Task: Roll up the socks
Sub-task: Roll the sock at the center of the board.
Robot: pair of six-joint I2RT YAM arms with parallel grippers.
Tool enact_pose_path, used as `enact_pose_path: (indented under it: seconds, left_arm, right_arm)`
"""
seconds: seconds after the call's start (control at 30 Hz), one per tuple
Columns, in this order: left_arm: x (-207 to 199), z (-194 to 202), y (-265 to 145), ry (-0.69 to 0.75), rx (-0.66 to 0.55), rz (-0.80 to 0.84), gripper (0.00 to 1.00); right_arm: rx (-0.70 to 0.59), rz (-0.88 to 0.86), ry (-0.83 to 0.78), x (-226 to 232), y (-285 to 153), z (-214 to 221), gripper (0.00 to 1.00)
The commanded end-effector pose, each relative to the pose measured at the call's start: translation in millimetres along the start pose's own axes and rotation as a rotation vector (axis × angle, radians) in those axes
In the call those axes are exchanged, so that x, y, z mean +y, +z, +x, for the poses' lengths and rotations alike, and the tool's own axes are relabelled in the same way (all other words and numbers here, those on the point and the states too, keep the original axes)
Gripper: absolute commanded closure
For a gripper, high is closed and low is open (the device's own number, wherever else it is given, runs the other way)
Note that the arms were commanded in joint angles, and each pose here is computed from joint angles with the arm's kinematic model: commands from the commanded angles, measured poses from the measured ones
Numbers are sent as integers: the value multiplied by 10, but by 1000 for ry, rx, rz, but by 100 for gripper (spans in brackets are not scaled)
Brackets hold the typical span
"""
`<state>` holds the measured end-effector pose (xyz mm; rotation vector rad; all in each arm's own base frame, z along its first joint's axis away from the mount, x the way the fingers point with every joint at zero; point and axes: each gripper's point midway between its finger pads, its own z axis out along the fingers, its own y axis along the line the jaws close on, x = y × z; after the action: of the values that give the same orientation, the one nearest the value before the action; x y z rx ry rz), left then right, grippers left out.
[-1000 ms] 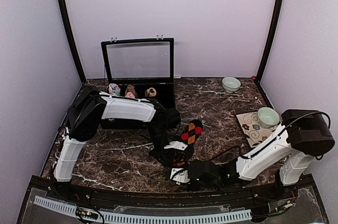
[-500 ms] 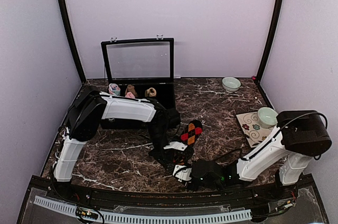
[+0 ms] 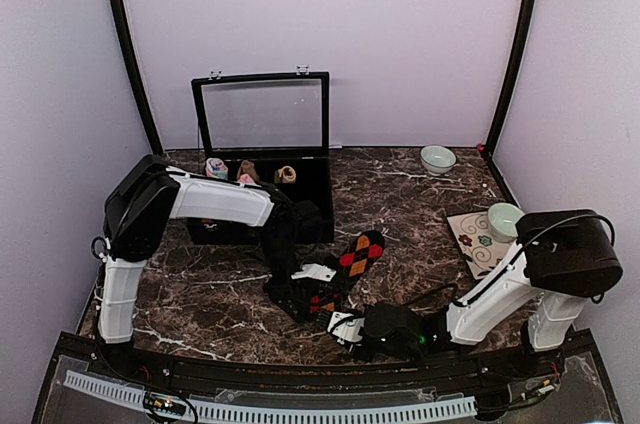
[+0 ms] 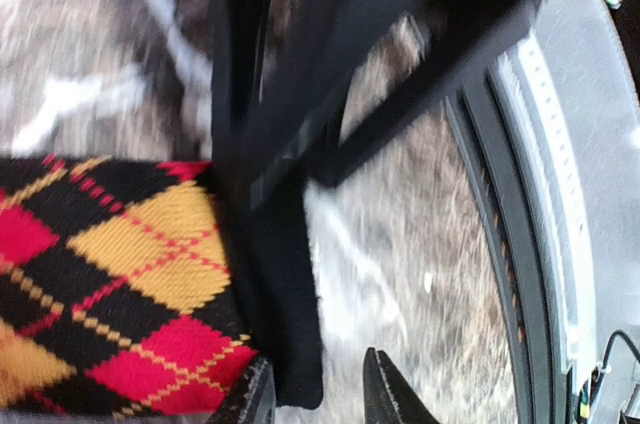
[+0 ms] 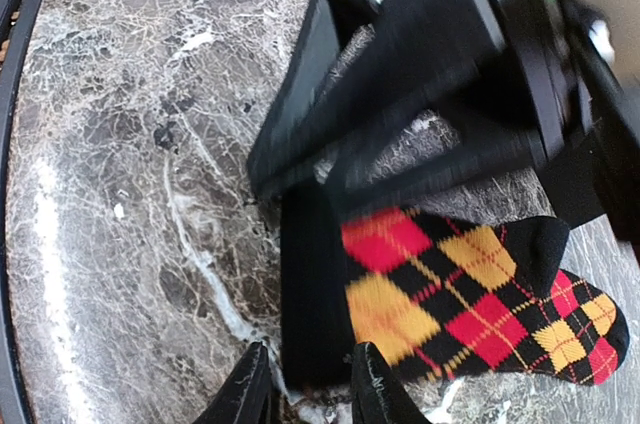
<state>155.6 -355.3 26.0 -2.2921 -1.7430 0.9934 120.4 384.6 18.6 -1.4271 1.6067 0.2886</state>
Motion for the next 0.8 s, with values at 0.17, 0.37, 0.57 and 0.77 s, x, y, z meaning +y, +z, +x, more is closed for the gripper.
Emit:
enact_pose_path:
  seconds: [0.17,0.37,0.57,0.77]
  left_arm:
    - [176,314,-57,-56,47,-124,70]
    - [336,341,85,-93,74,-87,79]
    - [330,366,140,-117,84,-60,81]
    - [285,403,181,-130,95,-29,81]
  right_arm:
    - [242,-220,148,467,-41,661,100]
    - [138,-70,155,121,-123,348,95]
    - [48,-44,170,73,-429,178,93]
    - [-3,223,444,-380,-668,235,1]
